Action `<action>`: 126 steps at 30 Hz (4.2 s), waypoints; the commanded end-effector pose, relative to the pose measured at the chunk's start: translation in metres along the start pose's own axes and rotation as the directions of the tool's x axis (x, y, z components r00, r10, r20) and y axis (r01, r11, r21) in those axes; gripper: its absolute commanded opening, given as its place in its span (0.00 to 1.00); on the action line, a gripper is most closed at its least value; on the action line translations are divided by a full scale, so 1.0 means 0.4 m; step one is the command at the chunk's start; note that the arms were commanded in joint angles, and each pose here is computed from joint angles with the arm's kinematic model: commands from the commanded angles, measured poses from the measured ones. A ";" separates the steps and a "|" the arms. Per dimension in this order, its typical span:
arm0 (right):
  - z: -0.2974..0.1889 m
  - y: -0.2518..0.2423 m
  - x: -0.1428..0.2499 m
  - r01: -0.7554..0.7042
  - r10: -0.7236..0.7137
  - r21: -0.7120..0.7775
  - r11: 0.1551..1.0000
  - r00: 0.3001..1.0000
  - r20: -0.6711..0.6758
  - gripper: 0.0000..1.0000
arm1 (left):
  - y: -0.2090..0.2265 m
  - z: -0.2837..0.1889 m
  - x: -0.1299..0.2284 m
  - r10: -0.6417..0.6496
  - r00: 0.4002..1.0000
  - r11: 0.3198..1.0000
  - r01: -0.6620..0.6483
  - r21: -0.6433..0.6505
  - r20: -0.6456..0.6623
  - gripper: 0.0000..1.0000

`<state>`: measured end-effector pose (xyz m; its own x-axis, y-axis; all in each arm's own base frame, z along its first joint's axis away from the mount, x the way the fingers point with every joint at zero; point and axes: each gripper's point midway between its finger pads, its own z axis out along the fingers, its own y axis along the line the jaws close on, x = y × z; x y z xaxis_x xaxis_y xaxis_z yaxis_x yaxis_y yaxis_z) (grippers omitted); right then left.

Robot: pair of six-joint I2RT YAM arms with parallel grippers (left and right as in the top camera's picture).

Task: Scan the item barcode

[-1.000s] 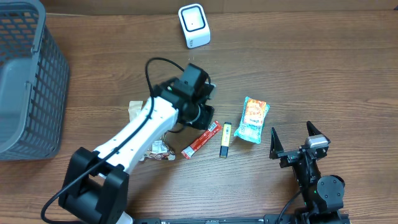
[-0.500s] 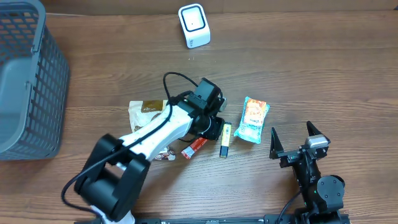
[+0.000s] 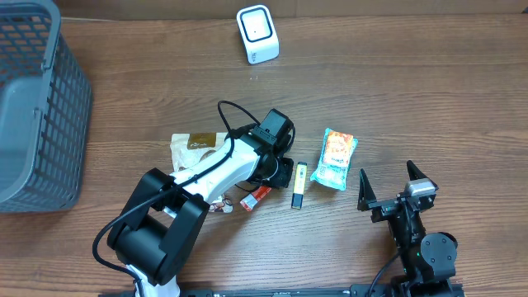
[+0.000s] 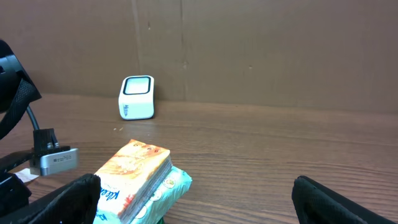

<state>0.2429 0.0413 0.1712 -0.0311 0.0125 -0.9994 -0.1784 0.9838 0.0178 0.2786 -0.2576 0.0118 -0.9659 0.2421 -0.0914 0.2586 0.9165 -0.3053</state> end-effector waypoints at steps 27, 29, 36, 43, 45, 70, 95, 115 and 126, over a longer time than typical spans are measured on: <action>0.000 -0.008 0.004 0.004 -0.004 0.016 1.000 1.000 0.004 1.00 | 0.269 -0.058 0.003 -0.213 0.977 0.957 0.205 -0.206 -0.019 0.04; 0.000 -0.008 0.004 0.004 -0.004 0.016 1.000 1.000 0.004 1.00 | 0.292 -0.064 0.002 -0.221 0.975 0.949 0.213 -0.232 -0.011 0.04; 0.000 -0.008 0.004 0.004 -0.004 0.015 1.000 1.000 0.004 1.00 | 0.290 -0.104 -0.051 -0.163 0.986 0.962 0.164 -0.221 0.021 0.04; 0.000 -0.008 0.004 0.004 -0.004 0.015 1.000 1.000 0.004 1.00 | 0.130 -0.153 -0.088 -0.131 0.991 0.991 0.131 0.029 -0.022 0.04; 0.000 -0.008 0.004 0.004 -0.004 0.015 1.000 1.000 0.004 1.00 | 0.074 -0.148 -0.083 -0.102 0.994 0.990 0.105 0.099 -0.036 0.05; 0.000 -0.008 0.004 0.004 -0.004 0.016 1.000 1.000 0.004 1.00 | -0.122 0.053 0.015 -0.034 0.987 0.994 0.050 0.099 -0.159 0.18; 0.000 -0.008 0.004 0.004 -0.004 0.016 1.000 1.000 0.004 1.00 | -0.129 -0.071 -0.065 -0.102 0.977 0.940 0.157 0.304 -0.190 0.04; 0.000 -0.008 0.004 0.004 -0.004 0.015 1.000 1.000 0.004 1.00 | -0.172 0.027 -0.002 -0.098 0.978 0.952 0.146 0.270 -0.183 0.04; 0.000 -0.008 0.004 0.004 -0.004 0.015 1.000 1.000 0.004 1.00 | -0.173 0.041 -0.011 -0.109 0.983 0.962 0.142 0.233 -0.147 0.04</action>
<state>0.2429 0.0414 0.1711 -0.0315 0.0128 -0.9994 -0.1787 0.9837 0.0182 0.2684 -0.3252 0.0204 -0.9774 0.1950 0.0819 0.1201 0.8305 -0.5439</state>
